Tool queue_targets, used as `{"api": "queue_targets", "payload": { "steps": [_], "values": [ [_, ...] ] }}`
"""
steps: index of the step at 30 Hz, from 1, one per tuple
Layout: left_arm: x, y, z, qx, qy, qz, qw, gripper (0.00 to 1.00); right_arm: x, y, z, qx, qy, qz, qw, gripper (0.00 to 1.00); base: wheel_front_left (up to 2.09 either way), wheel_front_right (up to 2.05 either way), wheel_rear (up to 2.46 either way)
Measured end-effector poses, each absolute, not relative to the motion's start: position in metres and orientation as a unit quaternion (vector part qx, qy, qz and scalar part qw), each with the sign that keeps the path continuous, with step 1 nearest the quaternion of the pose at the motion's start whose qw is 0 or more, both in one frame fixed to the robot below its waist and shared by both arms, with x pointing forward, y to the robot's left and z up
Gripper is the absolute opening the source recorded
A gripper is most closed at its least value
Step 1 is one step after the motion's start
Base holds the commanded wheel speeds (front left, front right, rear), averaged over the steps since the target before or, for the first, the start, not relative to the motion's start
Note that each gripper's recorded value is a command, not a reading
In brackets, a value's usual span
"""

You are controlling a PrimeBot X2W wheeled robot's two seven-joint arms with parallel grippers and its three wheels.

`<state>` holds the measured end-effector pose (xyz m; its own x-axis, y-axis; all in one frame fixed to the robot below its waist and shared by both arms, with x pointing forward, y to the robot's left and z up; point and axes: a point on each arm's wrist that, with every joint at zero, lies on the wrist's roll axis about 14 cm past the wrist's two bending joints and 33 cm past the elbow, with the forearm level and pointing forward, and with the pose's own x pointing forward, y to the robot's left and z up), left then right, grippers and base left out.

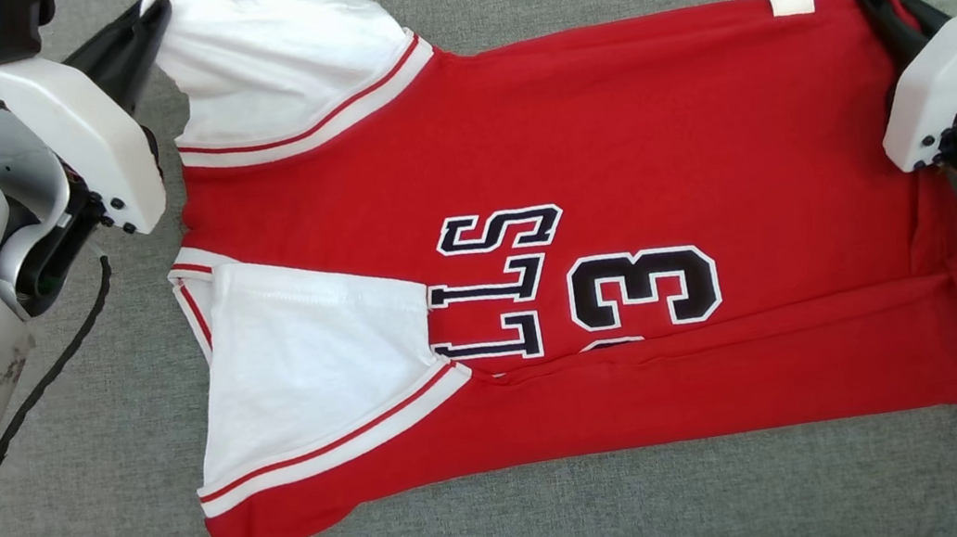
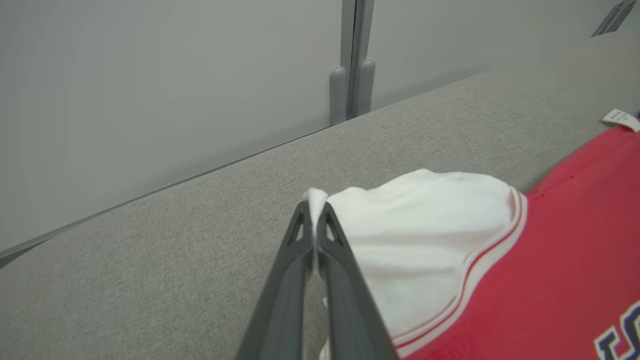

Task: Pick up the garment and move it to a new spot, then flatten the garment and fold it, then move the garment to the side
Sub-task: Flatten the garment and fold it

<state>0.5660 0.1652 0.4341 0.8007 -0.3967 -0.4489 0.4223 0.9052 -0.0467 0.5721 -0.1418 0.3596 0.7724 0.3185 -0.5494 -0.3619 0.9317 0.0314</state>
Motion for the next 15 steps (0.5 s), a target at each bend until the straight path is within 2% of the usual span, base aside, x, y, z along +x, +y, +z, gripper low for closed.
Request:
{"api": "queue_targets", "payload": {
  "steps": [15],
  "values": [
    [0.602,0.183,0.473,0.026,0.124,-0.168,0.978,0.00,0.622,-0.161,0.407,-0.059,0.172,0.144,0.973,0.00,0.00,0.00,0.00]
  ]
}}
